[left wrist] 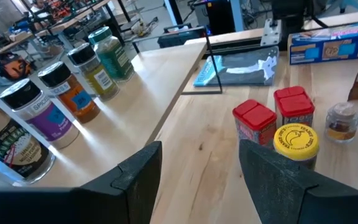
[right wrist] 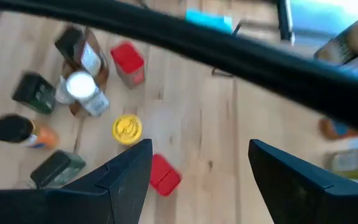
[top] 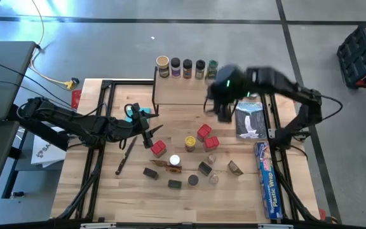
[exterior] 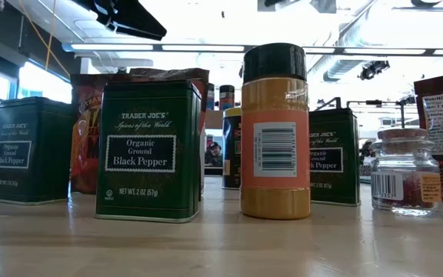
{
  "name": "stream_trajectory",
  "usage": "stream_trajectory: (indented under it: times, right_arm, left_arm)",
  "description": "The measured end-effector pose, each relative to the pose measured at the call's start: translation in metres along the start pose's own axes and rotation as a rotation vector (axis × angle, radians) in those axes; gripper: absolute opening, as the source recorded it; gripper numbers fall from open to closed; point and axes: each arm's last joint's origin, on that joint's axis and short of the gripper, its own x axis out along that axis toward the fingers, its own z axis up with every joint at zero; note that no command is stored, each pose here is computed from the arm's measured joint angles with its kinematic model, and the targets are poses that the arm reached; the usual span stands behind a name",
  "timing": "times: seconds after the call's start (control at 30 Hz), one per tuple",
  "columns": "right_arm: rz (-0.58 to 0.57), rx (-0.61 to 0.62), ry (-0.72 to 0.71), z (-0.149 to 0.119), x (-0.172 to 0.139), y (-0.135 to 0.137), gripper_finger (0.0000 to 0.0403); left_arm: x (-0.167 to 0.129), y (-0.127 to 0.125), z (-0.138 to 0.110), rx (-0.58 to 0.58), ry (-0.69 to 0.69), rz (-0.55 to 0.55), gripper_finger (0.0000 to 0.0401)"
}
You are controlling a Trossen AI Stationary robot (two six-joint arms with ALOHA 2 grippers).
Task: Shelf spices
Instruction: Put the red seasoning can on the shelf
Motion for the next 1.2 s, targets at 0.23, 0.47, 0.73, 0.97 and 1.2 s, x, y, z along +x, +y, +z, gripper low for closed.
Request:
stream_trajectory:
  times: [0.23,0.47,0.73,0.97,1.2]
  right_arm:
    - [-0.009,0.144,-0.1,-0.028,0.048,0.072,0.0261]
    - [-0.083,0.252,-0.186,-0.065,0.091,0.139,0.0261]
    - [-0.045,0.297,-0.16,-0.095,0.128,0.169,0.0261]
    - [-0.072,0.253,-0.172,-0.114,0.15,0.159,0.0261]
    - [-0.032,0.142,-0.265,-0.107,0.159,0.129,0.0261]
  left_arm:
    - [0.0,0.0,-0.002,0.012,0.015,0.001,0.0209]
    - [0.0,0.0,-0.004,0.025,0.031,-0.005,0.0209]
    - [0.0,0.0,-0.004,-0.034,0.031,-0.006,0.0209]
    - [-0.003,-0.004,-0.003,-0.13,0.024,-0.045,0.0209]
    - [0.002,-0.013,-0.002,-0.204,0.014,-0.064,0.0209]
